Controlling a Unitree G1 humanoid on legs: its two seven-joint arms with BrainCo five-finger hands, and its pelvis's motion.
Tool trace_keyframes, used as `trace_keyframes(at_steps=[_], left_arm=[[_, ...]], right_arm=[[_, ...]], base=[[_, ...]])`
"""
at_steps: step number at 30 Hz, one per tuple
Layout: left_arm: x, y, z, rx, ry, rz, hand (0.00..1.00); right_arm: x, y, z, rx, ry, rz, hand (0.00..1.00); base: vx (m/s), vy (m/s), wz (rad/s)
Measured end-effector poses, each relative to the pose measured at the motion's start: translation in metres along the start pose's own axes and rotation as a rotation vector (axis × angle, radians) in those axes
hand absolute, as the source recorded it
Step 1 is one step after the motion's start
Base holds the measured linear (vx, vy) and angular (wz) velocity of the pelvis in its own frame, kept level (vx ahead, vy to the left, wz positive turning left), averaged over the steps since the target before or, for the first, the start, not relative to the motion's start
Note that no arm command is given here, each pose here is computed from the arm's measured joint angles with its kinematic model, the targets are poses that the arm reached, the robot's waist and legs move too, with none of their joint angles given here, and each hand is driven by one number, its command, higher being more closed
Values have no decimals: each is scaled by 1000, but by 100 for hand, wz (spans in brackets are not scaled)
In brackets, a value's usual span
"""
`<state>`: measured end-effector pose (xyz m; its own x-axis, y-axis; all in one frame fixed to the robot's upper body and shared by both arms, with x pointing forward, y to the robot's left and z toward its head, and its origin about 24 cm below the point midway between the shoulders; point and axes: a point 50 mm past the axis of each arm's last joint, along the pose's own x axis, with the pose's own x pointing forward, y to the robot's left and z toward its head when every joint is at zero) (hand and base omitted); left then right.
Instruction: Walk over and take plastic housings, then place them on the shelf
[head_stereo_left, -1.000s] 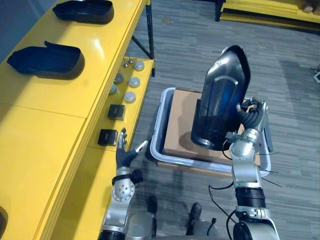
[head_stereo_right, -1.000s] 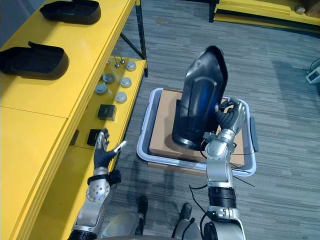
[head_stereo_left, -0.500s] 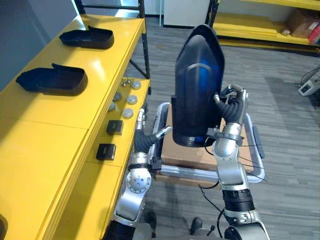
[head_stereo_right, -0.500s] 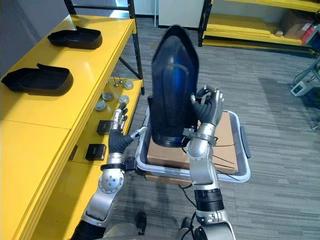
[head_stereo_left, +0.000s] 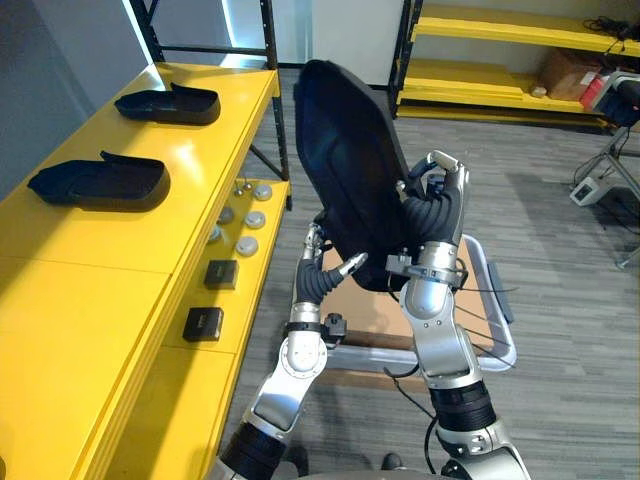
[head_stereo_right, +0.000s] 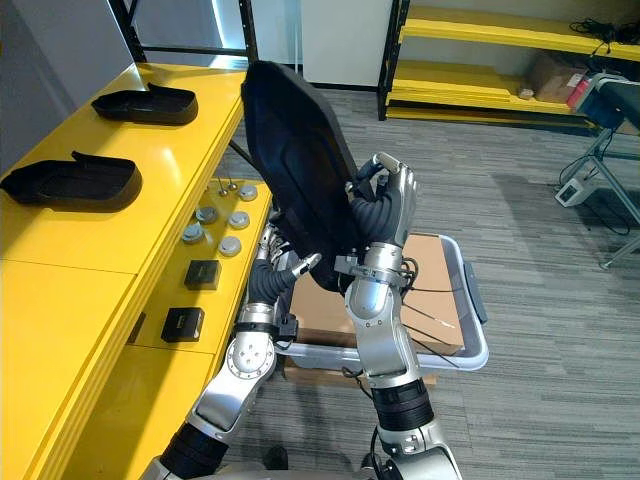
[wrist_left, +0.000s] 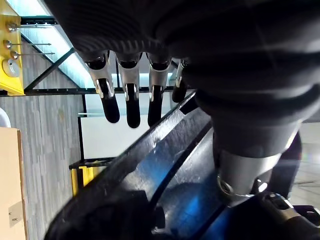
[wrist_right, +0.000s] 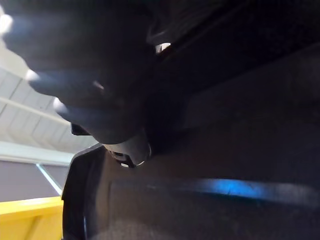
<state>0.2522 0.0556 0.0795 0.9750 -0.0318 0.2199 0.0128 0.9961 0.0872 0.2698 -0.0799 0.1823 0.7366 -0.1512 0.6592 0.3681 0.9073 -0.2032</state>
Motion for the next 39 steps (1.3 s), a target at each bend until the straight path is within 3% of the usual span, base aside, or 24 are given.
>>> trace_keyframes(at_steps=[11, 12, 23, 29, 35, 39], left_arm=[[-3, -2, -10, -1, 53, -25, 100], [-3, -2, -10, 0, 53, -26, 100], [3, 11, -10, 0, 53, 12, 100], [6, 16, 6, 2, -21, 9, 100], [-7, 57, -14, 43, 54, 159, 100], [-17, 74, -21, 56, 91, 225, 100]], right_arm=[[-8, 7, 8, 64, -42, 52, 100], [-8, 6, 7, 74, -35, 50, 0], [-21, -9, -24, 147, 92, 149, 0], [-5, -46, -21, 279, 15, 112, 0], [8, -154, -30, 271, -65, -323, 0], [-17, -194, -53, 242, 20, -496, 0]], base=[[-2, 0, 0], [-31, 3, 0], [0, 0, 0], [0, 0, 0], [0, -1, 1], [4, -8, 3]])
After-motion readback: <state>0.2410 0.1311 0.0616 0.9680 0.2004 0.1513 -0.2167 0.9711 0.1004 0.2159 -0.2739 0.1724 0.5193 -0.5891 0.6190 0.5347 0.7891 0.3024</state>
